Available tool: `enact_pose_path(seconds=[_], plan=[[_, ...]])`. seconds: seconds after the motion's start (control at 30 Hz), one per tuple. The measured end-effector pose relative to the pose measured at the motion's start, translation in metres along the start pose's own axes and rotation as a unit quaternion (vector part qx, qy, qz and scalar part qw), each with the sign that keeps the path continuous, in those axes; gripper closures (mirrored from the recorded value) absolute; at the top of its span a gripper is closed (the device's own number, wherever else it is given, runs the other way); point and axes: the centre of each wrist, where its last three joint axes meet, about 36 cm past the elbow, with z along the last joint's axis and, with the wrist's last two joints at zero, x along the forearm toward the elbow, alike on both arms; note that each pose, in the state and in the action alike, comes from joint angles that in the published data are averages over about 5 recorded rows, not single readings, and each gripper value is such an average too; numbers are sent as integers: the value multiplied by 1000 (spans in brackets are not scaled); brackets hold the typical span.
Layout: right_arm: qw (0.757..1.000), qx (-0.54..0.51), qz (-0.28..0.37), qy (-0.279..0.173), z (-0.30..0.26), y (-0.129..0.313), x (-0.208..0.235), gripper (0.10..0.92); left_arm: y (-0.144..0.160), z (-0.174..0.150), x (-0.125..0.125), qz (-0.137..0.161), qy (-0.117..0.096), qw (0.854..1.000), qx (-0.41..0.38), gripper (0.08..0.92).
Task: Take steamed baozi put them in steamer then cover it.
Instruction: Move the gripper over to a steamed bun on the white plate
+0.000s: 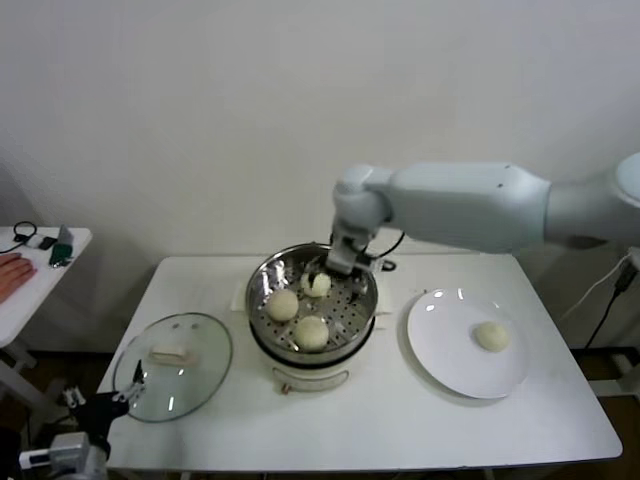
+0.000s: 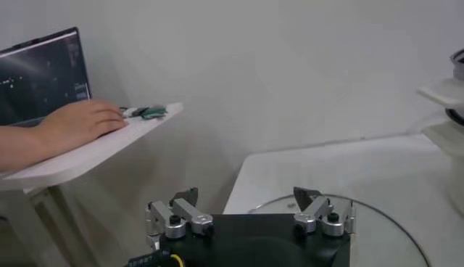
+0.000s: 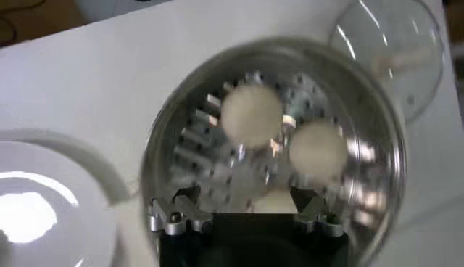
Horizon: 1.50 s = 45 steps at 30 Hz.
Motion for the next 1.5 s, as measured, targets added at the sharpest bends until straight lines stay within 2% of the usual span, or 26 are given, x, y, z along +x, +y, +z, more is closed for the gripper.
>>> enact_pose_path(seconds=[0.17, 0.33, 0.53, 0.73, 1.1, 1.5], plan=[[991, -131, 0, 12, 54, 52, 41, 200, 0, 0, -1, 1, -1, 1000, 0, 177], [968, -248, -8, 21, 97, 122, 49, 200, 0, -1, -2, 3, -1, 1000, 0, 177], [937, -347, -24, 30, 133, 201, 23, 200, -1, 0, -1, 4, 1, 1000, -2, 177], [915, -399, -44, 42, 153, 252, -21, 200, -1, 3, 3, 0, 6, 1000, -2, 177], [887, -452, -73, 52, 161, 307, -102, 200, 1, 8, 7, -5, 12, 1000, -4, 177], [874, -476, -70, 62, 163, 325, -161, 206, 1, 10, 9, -6, 13, 1000, -4, 177]])
